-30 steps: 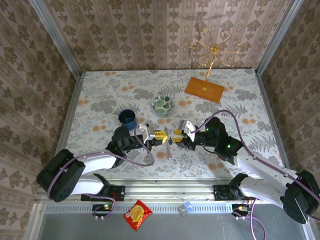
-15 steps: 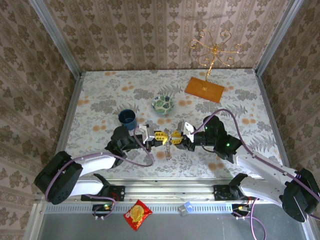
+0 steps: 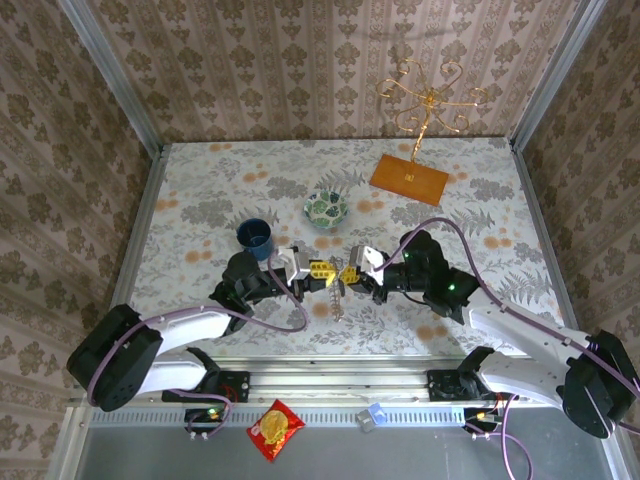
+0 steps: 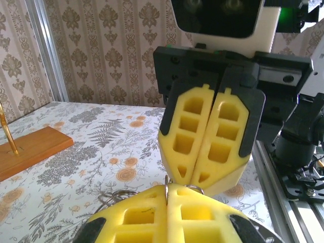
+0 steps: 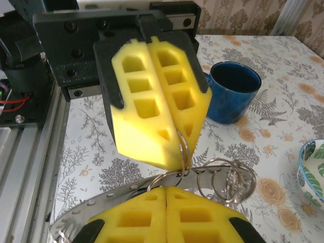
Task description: Put the keys on the keyring
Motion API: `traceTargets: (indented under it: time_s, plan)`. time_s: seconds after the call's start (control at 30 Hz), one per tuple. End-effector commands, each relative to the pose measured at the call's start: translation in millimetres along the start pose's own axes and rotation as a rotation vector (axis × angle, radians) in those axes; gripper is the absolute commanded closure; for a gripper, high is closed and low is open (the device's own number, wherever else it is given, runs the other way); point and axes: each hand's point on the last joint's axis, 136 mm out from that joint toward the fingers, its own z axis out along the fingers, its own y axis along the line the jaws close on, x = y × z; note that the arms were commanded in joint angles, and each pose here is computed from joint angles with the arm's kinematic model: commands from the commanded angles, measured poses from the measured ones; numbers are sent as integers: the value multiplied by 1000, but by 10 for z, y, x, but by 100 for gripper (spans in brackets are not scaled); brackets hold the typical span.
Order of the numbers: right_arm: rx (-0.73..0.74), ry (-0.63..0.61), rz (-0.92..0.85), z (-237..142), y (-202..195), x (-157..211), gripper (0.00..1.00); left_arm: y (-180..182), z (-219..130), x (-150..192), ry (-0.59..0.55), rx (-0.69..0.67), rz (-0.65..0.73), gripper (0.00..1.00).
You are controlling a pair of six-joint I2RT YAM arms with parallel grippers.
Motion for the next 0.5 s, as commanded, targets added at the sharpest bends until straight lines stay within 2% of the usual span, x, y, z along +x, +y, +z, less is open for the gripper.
traceTargets:
  time_s: [0.0, 0.2, 0.23, 0.33, 0.47]
  plan:
    - [-14, 44, -41, 35, 36, 17, 96, 55, 39, -291, -65, -29, 6, 100]
    - [-39, 87, -53, 99, 104, 110, 97, 50, 66, -332, -71, -31, -18, 100]
    - [-34, 84, -51, 94, 96, 99, 94, 48, 63, -341, -73, -31, -16, 100]
    - [-9, 69, -36, 40, 69, 49, 76, 37, 45, -351, -76, -29, -7, 100]
    - [21, -1, -23, -147, 40, -98, 72, -5, -10, -358, -79, -4, 6, 100]
